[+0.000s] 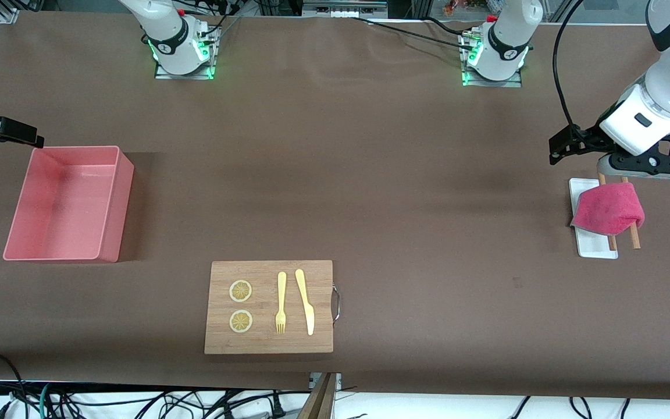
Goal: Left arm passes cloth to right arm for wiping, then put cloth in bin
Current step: 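Lower the left gripper onto the pink cloth on the white tray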
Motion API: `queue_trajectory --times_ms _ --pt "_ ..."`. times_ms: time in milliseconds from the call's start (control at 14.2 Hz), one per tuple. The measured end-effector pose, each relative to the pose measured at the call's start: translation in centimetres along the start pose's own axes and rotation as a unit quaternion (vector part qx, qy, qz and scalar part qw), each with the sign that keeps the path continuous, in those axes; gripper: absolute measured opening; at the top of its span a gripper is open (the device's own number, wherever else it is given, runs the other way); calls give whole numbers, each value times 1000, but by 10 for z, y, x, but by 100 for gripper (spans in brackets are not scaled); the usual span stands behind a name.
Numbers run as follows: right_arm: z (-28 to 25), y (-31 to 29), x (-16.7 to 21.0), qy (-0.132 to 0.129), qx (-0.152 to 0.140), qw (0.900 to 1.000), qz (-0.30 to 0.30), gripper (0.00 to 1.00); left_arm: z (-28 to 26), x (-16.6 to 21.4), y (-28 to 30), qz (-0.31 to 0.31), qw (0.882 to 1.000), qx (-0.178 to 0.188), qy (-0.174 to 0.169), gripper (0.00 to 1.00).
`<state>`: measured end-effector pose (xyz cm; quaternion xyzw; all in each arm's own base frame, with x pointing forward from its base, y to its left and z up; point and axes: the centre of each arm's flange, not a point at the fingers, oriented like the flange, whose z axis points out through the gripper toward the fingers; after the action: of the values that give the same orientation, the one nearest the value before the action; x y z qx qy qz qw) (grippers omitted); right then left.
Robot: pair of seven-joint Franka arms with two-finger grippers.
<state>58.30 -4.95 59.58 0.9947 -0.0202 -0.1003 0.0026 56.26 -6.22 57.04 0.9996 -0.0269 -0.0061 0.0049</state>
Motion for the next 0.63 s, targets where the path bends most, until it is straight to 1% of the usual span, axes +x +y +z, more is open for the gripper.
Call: queue_trajectory --times_ms 632 --pt "0 2 0 0 0 1000 2 100 1 -1 1 1 1000 0 -5 100"
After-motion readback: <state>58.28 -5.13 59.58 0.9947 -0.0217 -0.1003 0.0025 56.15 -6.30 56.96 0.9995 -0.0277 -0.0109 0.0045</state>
